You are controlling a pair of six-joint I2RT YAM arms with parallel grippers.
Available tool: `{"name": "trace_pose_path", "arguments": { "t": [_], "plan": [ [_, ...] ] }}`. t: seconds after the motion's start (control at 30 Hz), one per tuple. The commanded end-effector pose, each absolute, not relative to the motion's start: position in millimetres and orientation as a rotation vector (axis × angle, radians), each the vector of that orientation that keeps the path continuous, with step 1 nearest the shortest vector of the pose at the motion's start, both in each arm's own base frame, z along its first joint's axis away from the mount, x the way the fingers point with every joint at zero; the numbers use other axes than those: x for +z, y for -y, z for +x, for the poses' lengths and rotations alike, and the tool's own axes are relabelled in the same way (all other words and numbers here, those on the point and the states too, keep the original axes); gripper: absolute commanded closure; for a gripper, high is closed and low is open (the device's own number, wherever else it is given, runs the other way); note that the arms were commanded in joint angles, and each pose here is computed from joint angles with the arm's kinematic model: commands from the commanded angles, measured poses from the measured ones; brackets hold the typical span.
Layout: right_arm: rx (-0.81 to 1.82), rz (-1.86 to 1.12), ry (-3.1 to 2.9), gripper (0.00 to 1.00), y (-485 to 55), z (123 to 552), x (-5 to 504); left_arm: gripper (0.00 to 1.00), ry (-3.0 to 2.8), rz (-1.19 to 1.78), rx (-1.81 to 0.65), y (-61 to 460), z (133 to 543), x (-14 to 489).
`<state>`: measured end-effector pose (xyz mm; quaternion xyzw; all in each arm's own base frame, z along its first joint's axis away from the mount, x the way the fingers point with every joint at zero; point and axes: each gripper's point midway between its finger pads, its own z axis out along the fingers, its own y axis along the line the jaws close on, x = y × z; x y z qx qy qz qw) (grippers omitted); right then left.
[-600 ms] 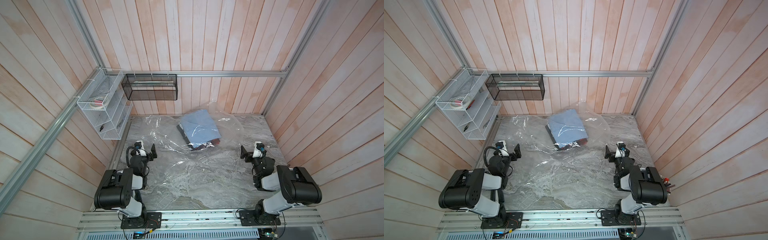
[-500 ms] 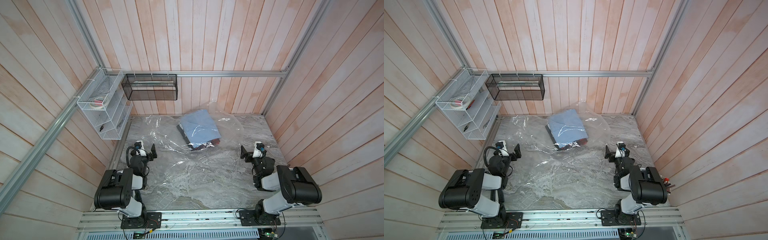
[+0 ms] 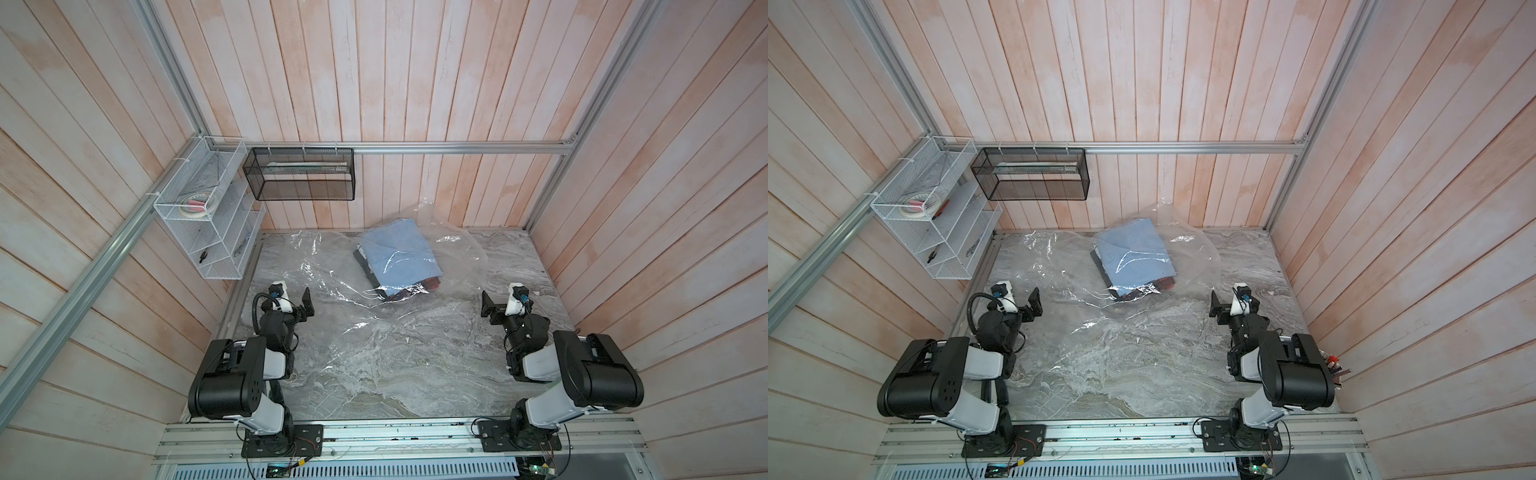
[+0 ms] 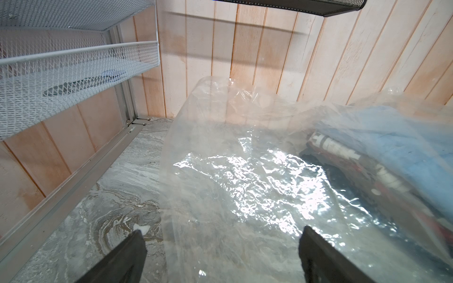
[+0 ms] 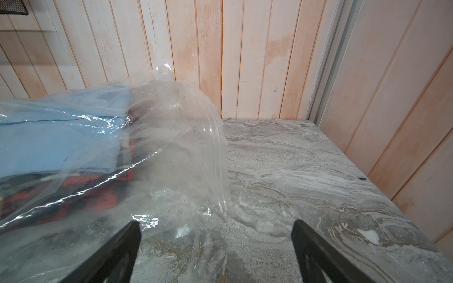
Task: Take the shirt out of the vacuum bag
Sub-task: Adjust the vacuum bag at the center of the board.
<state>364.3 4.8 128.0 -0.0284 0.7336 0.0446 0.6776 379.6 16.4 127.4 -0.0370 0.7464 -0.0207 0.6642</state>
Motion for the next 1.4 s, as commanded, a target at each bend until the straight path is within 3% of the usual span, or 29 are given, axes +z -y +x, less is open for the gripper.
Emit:
{"name": "trace_pose_path", "arguments": {
  "t": [0.0, 0.3, 0.53, 0.73, 0.9, 1.0, 1.03, 1.17, 1.37],
  "plan": [
    [0.098, -0.077, -1.629, 0.02, -4.8, 368.2, 133.9, 0.0, -1.663, -0.078, -0.033, -18.6, 381.5, 132.7],
    [0.103, -0.034, -1.621, 0.02, 3.6, 367.6, 137.4, 0.0, -1.653, -0.134, 0.02, -28.4, 378.5, 136.3],
    [-0.021, 0.12, -1.539, 0.02, 22.3, 361.0, 195.8, 0.0, -1.635, -0.178, 0.071, -34.4, 374.3, 163.3],
    [0.123, 0.241, -1.541, 0.02, 9.0, 374.5, 249.5, 0.0, -1.564, -0.244, -0.09, -24.6, 377.0, 214.3],
    [0.4, 0.115, -1.524, 0.02, -38.9, 377.4, 289.2, 0.0, -1.532, -0.663, -0.288, -51.5, 369.4, 218.1],
    [0.593, 0.061, -1.514, 0.02, -63.8, 377.3, 296.2, 0.03, -1.538, -0.421, -0.414, -17.8, 378.4, 241.5],
    [0.649, 0.114, -1.527, 0.02, -62.9, 379.9, 291.4, 0.09, -1.551, -0.39, -0.439, -11.6, 380.1, 242.3],
    [0.856, 0.045, -1.535, 0.02, -92.9, 394.8, 290.6, 0.13, -1.582, -0.398, -0.508, 4.4, 381.0, 238.6],
    [0.618, 0.097, -1.85, 0.02, -110.1, 460.8, 254.4, 0.2, -1.709, -0.374, -0.55, 56.0, 378.2, 211.2]
  ]
}}
